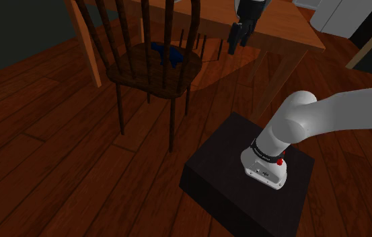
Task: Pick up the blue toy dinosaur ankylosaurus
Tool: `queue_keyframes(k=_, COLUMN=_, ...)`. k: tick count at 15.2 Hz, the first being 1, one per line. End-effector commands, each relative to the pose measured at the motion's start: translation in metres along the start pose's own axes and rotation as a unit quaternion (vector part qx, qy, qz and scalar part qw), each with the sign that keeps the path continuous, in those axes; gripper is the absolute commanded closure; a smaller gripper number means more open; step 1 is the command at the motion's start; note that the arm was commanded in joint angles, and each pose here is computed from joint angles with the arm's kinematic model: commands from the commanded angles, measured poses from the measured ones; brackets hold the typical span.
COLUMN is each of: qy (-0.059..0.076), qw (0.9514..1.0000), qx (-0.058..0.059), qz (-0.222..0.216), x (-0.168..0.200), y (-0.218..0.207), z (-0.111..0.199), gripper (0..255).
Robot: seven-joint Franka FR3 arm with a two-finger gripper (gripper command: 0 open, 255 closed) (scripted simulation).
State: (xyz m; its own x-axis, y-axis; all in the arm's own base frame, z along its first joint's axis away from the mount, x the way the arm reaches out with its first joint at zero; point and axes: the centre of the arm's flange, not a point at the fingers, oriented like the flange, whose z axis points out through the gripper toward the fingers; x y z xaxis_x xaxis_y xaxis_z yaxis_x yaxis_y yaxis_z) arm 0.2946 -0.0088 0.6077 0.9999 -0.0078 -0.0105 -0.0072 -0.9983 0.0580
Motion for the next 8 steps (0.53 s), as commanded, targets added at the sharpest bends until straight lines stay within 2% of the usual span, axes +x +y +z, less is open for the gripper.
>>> queue_keyframes(k=1, qy=0.0, qw=1.0, qx=0.0, qz=0.0, x=0.0, y=0.0, z=0.0, gripper=0)
queue_keyframes(k=8, qy=0.008, qw=0.9998, qx=-0.002, qz=-0.018, x=0.085, y=0.004, z=0.03, gripper=0)
